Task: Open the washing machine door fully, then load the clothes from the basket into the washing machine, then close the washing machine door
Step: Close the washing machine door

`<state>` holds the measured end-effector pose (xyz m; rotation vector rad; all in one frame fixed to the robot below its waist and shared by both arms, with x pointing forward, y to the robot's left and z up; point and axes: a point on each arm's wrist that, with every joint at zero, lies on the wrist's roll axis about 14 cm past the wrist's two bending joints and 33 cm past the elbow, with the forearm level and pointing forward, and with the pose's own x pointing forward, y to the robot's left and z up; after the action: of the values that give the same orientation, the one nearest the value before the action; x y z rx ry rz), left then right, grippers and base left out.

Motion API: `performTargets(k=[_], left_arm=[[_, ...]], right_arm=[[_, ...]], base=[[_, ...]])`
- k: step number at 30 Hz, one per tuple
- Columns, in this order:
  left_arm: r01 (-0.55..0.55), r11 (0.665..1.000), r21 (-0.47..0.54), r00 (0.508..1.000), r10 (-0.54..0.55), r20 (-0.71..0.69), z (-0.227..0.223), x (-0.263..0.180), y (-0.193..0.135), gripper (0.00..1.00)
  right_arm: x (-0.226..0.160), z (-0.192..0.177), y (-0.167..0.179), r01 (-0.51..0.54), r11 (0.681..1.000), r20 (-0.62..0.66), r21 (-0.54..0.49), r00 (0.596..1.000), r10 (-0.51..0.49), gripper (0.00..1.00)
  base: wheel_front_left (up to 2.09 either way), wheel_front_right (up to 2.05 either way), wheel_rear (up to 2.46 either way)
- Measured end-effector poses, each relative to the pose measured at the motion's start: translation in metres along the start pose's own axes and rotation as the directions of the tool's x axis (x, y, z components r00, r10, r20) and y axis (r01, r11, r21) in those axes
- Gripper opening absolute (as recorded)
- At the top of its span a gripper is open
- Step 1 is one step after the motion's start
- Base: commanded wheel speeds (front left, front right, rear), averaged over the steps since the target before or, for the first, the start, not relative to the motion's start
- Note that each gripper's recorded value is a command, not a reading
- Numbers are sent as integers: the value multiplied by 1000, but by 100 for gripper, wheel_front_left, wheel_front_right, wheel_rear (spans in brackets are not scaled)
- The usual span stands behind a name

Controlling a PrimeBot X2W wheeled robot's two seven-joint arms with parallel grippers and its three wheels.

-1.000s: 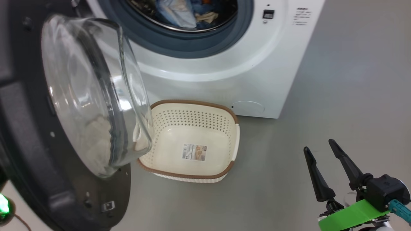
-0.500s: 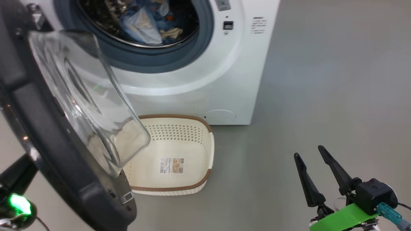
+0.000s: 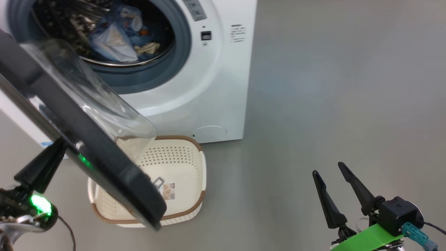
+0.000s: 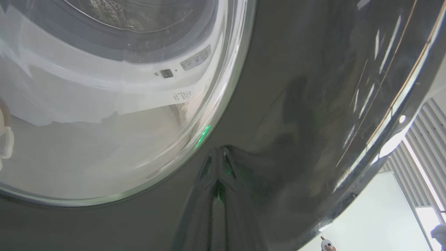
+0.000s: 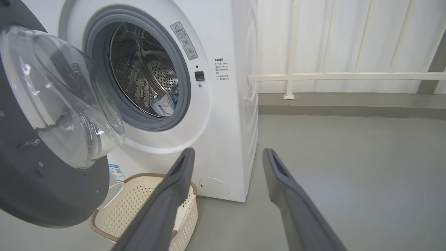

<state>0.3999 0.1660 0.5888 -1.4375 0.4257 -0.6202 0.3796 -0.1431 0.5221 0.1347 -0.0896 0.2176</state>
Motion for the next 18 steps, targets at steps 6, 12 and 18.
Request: performTargets(k=[6,12,18], left_arm=[[12,1000,-19,999,-12,-36,-4,30,3,0],[11,999,-30,999,-12,-46,-6,48,9,0],[19,999,-29,998,-21,-65,-7,74,13,0]], right_arm=[[-13,1,-17,62,998,-1,-1,998,-62,100],[-22,1,-28,103,995,-3,-6,995,-103,100],[-33,0,-39,149,989,-6,-12,989,-149,100]], base=[[0,0,0],[0,0,0],[0,0,0]])
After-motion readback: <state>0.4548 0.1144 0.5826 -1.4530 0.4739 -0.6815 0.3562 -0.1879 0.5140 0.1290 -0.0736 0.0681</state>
